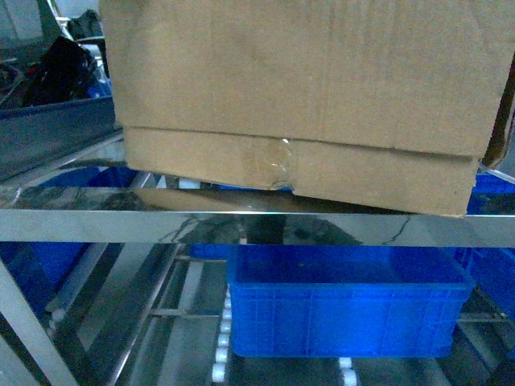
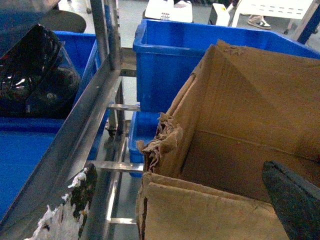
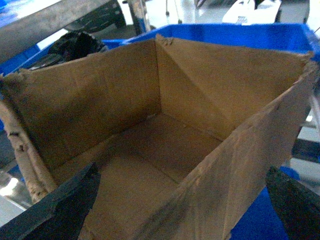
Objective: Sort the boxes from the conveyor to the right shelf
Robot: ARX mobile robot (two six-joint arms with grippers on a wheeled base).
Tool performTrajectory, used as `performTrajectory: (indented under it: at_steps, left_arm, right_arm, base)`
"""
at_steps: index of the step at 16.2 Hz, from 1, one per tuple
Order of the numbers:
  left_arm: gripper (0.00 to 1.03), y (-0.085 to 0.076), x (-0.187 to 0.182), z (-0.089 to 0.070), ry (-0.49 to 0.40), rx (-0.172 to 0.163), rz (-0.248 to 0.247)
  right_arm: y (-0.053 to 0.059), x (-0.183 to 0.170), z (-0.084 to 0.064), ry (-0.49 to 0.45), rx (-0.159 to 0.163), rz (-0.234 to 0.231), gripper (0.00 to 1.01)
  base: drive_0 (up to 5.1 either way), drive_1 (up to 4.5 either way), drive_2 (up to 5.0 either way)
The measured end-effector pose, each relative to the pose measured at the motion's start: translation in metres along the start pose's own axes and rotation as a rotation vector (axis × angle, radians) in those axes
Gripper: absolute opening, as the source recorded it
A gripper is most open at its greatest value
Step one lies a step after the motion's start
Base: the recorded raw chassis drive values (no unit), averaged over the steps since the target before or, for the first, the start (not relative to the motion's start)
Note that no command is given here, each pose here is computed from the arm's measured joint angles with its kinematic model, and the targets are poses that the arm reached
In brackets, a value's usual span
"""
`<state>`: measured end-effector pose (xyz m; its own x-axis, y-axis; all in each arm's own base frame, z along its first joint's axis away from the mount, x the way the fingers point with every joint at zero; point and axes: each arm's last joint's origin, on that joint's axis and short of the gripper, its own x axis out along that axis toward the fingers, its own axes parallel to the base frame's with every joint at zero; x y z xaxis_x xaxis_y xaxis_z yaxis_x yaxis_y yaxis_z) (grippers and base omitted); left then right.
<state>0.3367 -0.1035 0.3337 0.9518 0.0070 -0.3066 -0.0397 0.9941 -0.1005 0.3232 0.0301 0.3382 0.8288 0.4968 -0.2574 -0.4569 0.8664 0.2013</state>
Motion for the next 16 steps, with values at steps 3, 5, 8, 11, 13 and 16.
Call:
performTrajectory:
  at_steps: [3, 5, 8, 11, 13, 16]
  left_arm:
    - [0.98, 0.001, -0.003, -0.001, -0.007, -0.012, -0.002]
    - [0.98, 0.001, -0.013, 0.001, -0.04, -0.022, -0.013]
    - [0.98, 0.007, -0.047, 0.015, -0.07, -0.038, -0.015]
    - [0.98, 0.018, -0.067, 0.006, 0.031, -0.016, -0.003]
    - [0.98, 0.036, -0.081, -0.009, 0.082, -0.014, 0.05]
    - [0.98, 0.047, -0.094, -0.012, 0.06, -0.043, 0.099]
  right_arm:
    - [0.002, -0.001, 0.001, -0.083, -0.035, -0.017, 0.98]
    - [0.014, -0.01, 0.01, -0.191, -0.035, -0.015, 0.98]
    - [0.032, -0.033, 0.014, -0.153, 0.028, 0.018, 0.98]
    - [0.041, -0.055, -0.012, 0.035, 0.111, 0.054, 0.98]
    - [0.05, -0.083, -0.024, 0.118, 0.148, 0.088, 0.98]
    - [0.049, -0.092, -0.026, 0.153, 0.174, 0.069, 0.98]
  base:
    - [0.0, 0.0, 0.0]
    - [0.0, 0.0, 0.0]
    - [0.0, 0.0, 0.0]
    - [0.0, 0.0, 0.0]
    - [0.0, 0.0, 0.0]
    - [0.0, 0.0, 0.0]
